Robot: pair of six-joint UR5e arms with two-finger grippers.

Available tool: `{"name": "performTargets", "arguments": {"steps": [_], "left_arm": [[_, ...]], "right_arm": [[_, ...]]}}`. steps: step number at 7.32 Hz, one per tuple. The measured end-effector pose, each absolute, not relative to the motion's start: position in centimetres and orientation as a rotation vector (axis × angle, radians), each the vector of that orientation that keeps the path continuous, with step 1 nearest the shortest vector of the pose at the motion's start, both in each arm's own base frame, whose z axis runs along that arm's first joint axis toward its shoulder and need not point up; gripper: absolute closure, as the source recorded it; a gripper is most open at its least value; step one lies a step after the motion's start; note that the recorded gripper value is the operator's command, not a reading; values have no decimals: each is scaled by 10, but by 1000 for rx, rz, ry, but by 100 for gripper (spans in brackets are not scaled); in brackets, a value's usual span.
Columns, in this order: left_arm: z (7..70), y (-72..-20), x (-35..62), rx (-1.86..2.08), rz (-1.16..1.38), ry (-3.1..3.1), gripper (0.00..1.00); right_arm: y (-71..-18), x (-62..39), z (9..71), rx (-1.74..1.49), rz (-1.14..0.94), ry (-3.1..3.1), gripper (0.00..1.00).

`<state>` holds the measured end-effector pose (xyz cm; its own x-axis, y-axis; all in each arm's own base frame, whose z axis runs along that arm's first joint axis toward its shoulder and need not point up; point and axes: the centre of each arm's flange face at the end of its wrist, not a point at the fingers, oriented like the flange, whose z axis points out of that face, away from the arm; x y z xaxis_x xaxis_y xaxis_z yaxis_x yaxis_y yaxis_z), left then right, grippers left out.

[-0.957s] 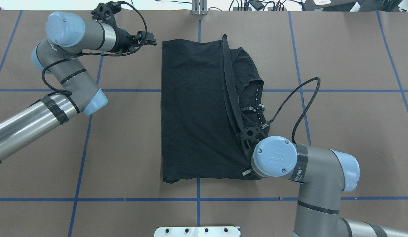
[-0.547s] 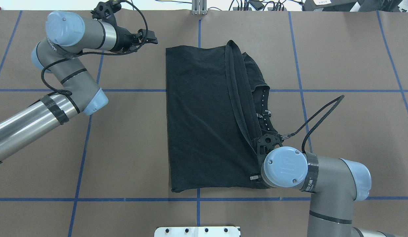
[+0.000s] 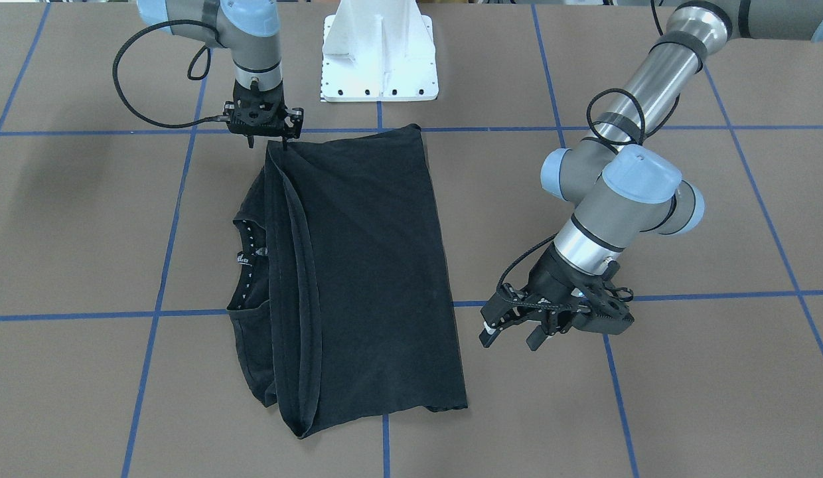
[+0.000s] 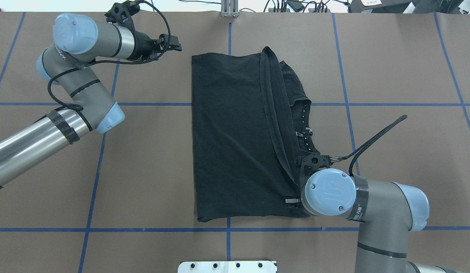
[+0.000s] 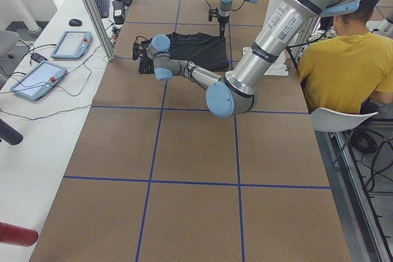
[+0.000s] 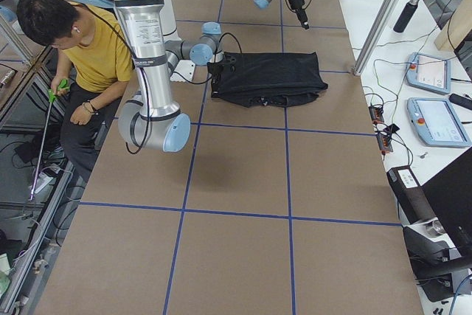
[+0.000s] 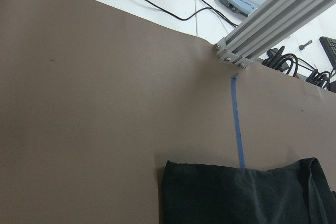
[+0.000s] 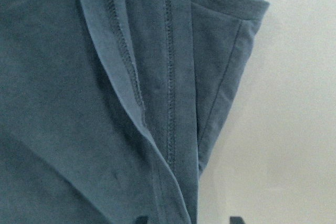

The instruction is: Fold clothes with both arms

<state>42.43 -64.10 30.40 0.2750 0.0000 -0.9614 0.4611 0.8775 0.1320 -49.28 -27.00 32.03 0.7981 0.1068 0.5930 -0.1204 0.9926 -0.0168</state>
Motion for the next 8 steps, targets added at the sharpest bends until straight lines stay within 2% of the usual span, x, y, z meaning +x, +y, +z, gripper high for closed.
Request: {"name": "performTargets", "arguments": {"steps": [3,4,8], "left_arm": [[305,-641,425,427,-322,1262,0],[305,-641,425,426,-322,1262,0],[306,-641,426,426,-322,1261,0]], "right_arm": [[-276,-497,317,-86,540,-740,36],[-278,-500,321,-111,623,-753,36],[-282,-503,327,-124,697,-751,28]]}}
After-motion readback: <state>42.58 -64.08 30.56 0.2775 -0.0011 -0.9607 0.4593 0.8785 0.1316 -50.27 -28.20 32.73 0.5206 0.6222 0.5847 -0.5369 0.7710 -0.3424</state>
